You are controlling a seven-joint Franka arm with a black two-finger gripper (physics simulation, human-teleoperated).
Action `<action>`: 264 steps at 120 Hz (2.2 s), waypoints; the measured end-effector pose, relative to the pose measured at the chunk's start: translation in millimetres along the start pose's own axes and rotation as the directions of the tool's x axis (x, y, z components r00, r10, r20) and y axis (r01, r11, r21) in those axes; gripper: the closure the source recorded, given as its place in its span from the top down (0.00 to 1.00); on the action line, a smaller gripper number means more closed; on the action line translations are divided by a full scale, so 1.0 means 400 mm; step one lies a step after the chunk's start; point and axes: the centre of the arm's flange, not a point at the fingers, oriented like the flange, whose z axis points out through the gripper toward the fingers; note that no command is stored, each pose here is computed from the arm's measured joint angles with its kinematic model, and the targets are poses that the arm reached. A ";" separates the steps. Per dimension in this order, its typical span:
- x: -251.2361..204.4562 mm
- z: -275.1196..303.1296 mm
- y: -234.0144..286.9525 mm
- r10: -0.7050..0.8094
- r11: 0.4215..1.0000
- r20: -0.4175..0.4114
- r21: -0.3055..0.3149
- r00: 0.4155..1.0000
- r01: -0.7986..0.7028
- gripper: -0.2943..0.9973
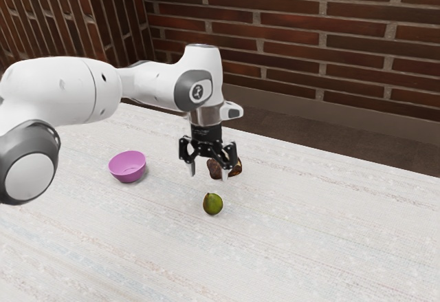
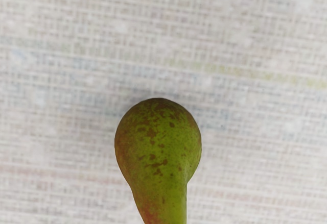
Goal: Place the pear in the bowl.
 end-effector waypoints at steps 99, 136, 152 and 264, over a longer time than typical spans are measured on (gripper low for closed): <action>0.048 0.215 -0.002 -0.226 0.974 -0.007 0.014 0.974 0.226 0.63; 0.054 0.248 -0.009 -0.266 0.964 -0.001 0.005 0.964 0.266 0.54; 0.055 0.247 -0.009 -0.275 0.961 -0.005 0.002 0.961 0.275 0.51; 0.090 -0.003 -0.627 -0.611 0.789 -0.083 -0.143 0.787 0.598 0.43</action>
